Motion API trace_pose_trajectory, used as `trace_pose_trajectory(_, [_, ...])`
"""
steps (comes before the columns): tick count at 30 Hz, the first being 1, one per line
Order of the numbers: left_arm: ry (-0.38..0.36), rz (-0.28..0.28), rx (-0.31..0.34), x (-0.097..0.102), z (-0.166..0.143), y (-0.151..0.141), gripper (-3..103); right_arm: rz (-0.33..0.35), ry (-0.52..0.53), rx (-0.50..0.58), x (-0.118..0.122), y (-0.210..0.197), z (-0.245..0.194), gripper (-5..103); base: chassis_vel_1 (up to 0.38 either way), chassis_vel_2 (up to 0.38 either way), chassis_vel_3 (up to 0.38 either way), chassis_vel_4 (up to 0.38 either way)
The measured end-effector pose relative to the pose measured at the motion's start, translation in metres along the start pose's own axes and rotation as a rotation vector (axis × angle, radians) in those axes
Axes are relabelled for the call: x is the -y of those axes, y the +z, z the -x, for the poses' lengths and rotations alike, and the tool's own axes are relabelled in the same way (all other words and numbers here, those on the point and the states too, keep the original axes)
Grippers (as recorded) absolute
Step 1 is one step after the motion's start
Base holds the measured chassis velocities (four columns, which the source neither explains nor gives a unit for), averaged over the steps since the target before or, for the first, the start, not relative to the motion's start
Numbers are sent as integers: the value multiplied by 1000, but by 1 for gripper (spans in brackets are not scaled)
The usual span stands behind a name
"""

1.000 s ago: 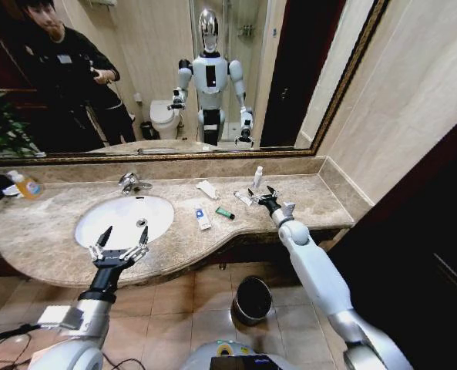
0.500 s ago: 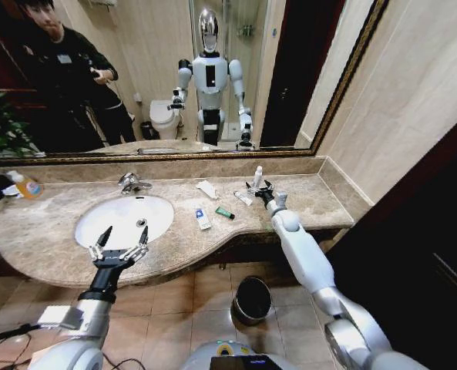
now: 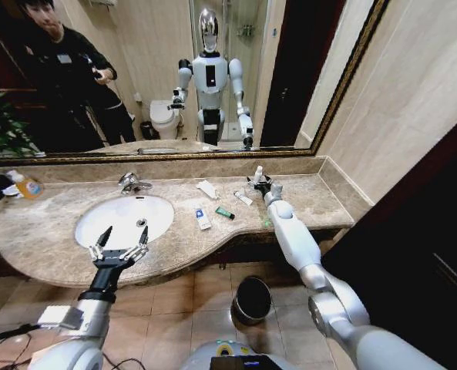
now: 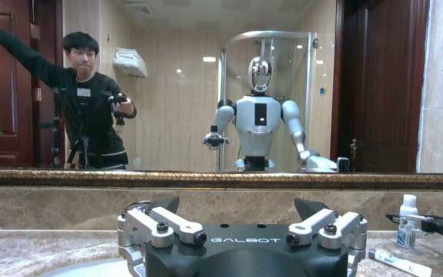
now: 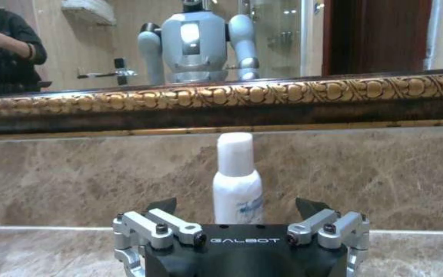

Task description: Pick up the trash from the sink and place it in the trash bin.

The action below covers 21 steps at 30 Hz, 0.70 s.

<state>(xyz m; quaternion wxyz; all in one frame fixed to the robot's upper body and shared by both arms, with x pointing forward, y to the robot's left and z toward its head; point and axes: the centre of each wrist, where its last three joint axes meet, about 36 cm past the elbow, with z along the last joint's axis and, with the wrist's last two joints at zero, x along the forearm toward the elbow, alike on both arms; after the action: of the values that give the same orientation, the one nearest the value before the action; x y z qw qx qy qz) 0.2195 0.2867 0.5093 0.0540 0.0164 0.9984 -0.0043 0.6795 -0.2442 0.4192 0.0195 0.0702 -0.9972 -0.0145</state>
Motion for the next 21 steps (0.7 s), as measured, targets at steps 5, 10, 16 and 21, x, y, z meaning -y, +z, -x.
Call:
trace_pose_trajectory(5, [0, 0, 0, 0, 0, 0, 100, 2, 19, 4, 6, -4, 8, 100, 0, 0, 0, 0])
trace_pose_trajectory(10, [0, 0, 0, 0, 0, 0, 100, 25, 16, 11, 7, -3, 7, 100, 0, 0, 0, 0])
trace_pose_trajectory(16, [0, 0, 0, 0, 0, 0, 100, 35, 17, 13, 6, 0, 6, 88, 0, 0, 0, 0])
trace_pose_trajectory(21, [0, 0, 0, 0, 0, 0, 100, 43, 18, 19, 5, 1, 7, 71, 0, 0, 0, 0])
